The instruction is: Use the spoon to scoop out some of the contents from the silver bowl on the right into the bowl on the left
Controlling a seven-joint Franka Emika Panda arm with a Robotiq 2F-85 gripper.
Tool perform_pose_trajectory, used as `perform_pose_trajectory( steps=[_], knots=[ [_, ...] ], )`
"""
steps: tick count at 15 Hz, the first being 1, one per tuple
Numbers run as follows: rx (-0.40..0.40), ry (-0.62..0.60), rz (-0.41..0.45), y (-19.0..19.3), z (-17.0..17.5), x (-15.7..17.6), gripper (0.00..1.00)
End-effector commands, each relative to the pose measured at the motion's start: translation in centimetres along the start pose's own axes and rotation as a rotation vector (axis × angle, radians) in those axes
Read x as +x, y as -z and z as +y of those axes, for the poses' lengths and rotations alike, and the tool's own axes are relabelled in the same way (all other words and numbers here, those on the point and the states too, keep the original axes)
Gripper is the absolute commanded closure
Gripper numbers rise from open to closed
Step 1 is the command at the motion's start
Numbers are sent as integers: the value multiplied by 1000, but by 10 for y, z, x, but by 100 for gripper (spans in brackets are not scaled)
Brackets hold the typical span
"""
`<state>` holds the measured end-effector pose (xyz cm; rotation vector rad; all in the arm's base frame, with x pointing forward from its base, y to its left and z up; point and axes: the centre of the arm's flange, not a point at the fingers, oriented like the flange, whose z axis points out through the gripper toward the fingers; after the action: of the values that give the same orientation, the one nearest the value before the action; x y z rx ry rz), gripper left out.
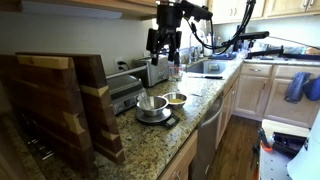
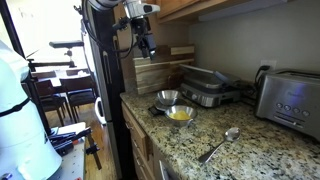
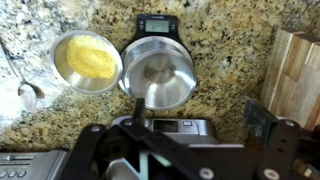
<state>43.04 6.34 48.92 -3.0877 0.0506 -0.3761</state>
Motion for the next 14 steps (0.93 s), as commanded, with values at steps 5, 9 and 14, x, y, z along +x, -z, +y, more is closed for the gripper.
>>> perform_pose_trajectory(
  steps=[5, 9, 14],
  knots=[
    [39, -55, -135, 14, 89, 44, 0],
    [30, -59, -116, 7, 89, 39, 0],
    [29, -56, -119, 6, 88, 40, 0]
  ],
)
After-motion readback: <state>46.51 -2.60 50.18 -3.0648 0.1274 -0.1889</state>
